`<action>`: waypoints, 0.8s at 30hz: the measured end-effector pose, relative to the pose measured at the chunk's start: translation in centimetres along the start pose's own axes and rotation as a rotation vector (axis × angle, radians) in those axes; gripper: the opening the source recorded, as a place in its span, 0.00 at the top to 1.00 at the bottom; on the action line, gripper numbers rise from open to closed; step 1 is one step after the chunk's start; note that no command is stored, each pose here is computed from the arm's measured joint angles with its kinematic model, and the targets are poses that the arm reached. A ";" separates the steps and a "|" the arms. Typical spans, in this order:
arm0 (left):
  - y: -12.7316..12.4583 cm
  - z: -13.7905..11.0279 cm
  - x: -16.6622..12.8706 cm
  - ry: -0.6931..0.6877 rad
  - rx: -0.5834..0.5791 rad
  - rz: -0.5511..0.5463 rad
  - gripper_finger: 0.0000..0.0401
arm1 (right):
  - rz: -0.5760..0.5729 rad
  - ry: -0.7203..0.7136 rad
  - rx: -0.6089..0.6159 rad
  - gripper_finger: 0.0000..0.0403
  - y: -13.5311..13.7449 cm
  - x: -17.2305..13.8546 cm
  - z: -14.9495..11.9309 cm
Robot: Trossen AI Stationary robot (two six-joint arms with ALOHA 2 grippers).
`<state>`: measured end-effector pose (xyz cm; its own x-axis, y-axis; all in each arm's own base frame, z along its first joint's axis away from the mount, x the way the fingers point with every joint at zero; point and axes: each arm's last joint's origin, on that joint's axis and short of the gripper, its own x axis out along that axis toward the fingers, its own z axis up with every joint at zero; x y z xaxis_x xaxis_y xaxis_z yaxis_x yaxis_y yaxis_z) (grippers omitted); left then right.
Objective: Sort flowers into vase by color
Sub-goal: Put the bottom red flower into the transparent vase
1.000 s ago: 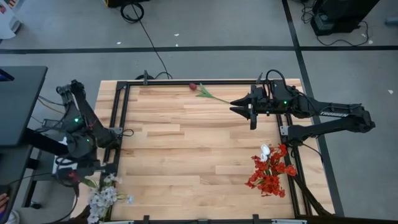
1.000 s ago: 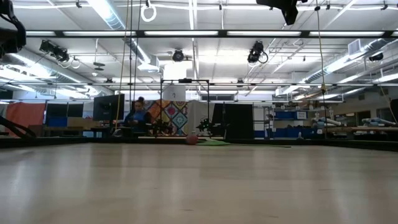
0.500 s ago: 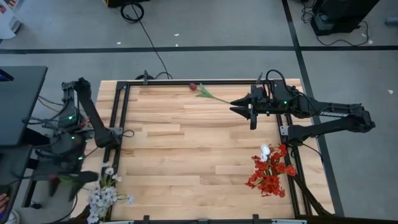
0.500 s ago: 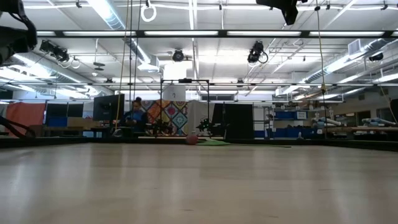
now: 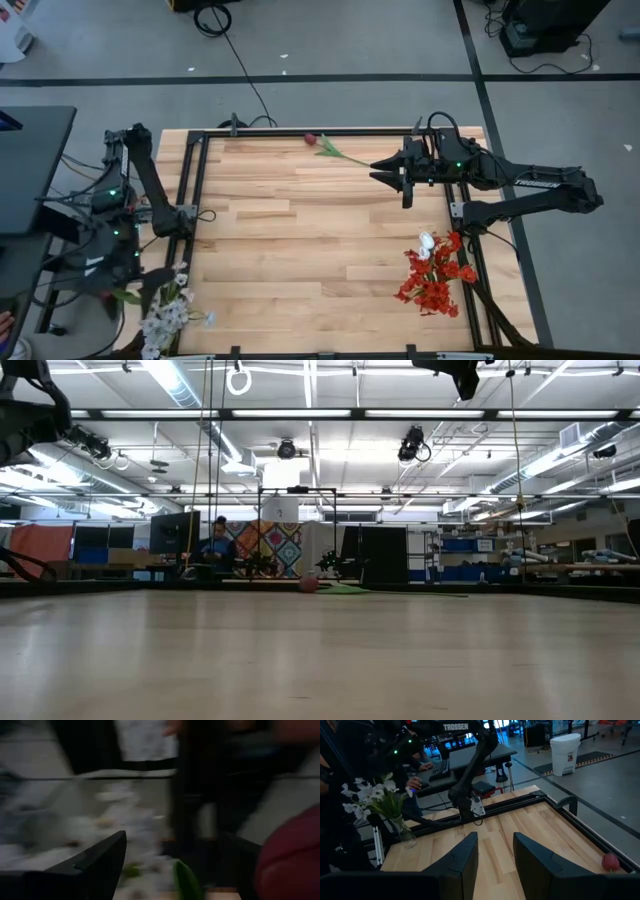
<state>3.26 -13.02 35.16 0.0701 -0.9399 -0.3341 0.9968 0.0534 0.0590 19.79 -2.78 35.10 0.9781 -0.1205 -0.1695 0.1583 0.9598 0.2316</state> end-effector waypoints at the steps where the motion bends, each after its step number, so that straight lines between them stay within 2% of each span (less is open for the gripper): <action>1: -0.2 0.0 0.0 -0.007 -0.022 -0.042 0.20 | 0.000 0.000 0.000 0.67 0.0 0.0 0.0; 4: -0.3 0.1 -0.3 -0.018 -0.058 -0.076 0.20 | 0.000 0.000 0.000 0.67 0.0 0.0 0.0; 11: -0.3 0.1 -1.0 -0.035 -0.159 -0.014 0.20 | 0.000 0.000 0.000 0.67 0.0 0.0 0.0; 18: 0.0 -0.8 -1.6 0.026 -0.292 0.171 0.20 | 0.000 0.000 0.000 0.67 0.0 0.0 0.0; 24: 0.2 -0.7 -2.1 -0.027 -0.461 0.270 0.20 | 0.000 0.000 0.000 0.67 0.0 0.0 0.0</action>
<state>3.39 -10.81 35.26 0.3314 -0.8804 -0.3392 0.8569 0.4313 -0.2822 19.79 -2.78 35.10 0.9781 -0.1207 -0.1695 0.1585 0.9599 0.2314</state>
